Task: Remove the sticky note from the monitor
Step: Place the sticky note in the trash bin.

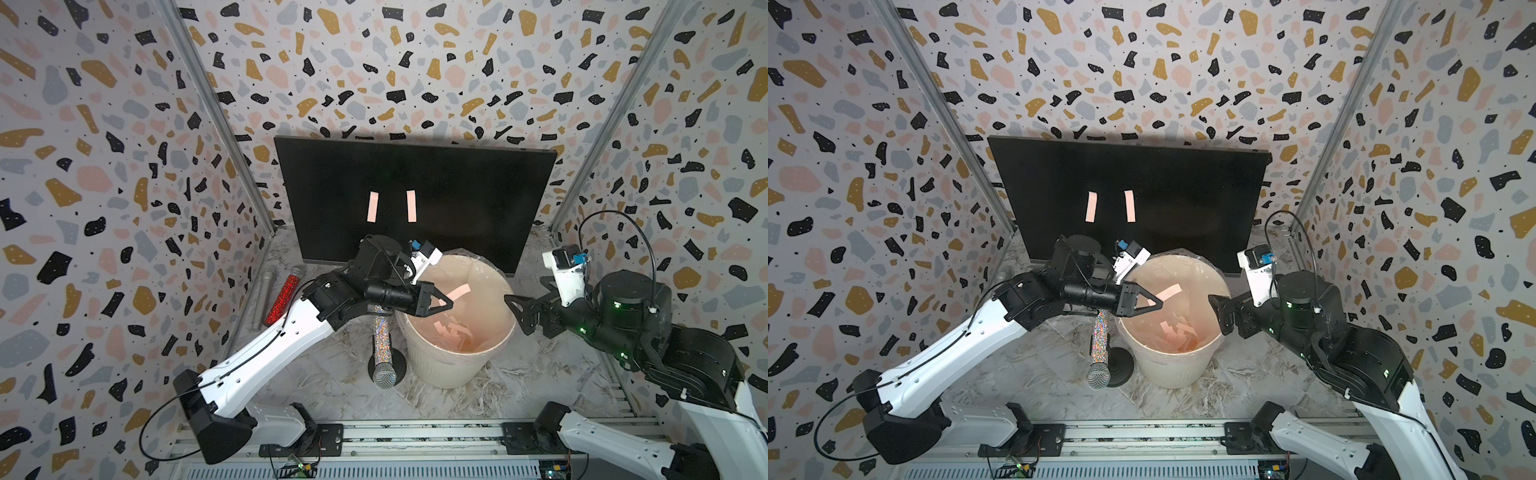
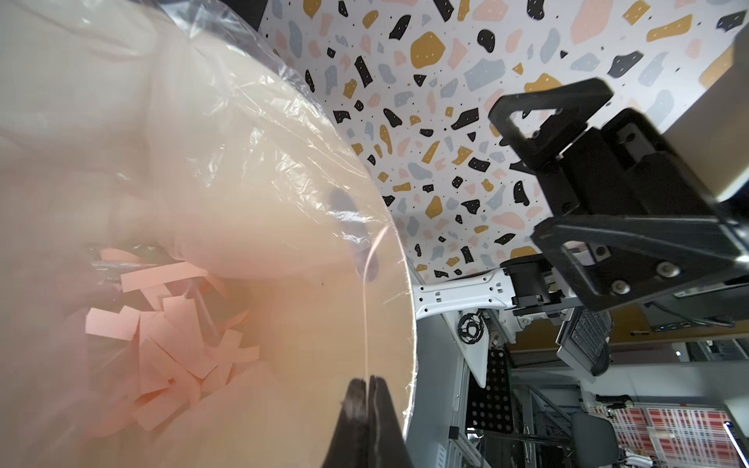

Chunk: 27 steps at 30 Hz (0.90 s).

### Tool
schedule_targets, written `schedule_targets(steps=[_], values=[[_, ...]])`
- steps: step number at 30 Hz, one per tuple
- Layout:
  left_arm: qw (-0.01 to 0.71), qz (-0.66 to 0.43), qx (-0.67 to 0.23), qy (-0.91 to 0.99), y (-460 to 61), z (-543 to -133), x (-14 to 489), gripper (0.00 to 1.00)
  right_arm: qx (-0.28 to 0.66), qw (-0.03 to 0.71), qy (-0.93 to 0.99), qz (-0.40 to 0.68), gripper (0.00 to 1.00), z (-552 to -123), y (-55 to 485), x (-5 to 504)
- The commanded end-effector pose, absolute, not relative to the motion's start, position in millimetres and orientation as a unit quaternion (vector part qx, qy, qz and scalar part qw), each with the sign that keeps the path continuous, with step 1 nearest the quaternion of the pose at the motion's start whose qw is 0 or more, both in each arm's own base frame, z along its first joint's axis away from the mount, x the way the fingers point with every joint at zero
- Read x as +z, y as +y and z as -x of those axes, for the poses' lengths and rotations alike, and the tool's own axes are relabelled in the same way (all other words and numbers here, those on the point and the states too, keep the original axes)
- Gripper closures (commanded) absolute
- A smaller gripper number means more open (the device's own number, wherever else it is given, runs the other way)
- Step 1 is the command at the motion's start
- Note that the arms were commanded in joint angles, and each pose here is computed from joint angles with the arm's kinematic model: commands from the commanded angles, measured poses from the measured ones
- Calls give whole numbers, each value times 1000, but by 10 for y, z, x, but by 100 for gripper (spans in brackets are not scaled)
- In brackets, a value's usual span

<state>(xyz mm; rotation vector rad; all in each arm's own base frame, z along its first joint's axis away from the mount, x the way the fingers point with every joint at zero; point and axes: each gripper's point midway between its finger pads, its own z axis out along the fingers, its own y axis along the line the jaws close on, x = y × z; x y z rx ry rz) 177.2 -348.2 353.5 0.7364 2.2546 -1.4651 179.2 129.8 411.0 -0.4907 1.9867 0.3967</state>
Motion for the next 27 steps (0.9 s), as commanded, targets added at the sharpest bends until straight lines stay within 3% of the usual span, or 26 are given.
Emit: schedule_targets(steps=[1,5,17,27], values=[[184,-284,-497,799,-3546,-1757,3512,100,170,506,822,196,0,-1809,1311,4133],[172,-289,-478,811,-3596,-1756,3373,99,169,504,824,195,0,-1813,1313,4111],[174,-292,-466,816,-3607,-1790,3340,54,166,504,825,194,0,-1804,1290,4072],[235,-304,-474,792,-3519,-1811,3686,36,166,505,825,193,0,-1794,1273,4073]])
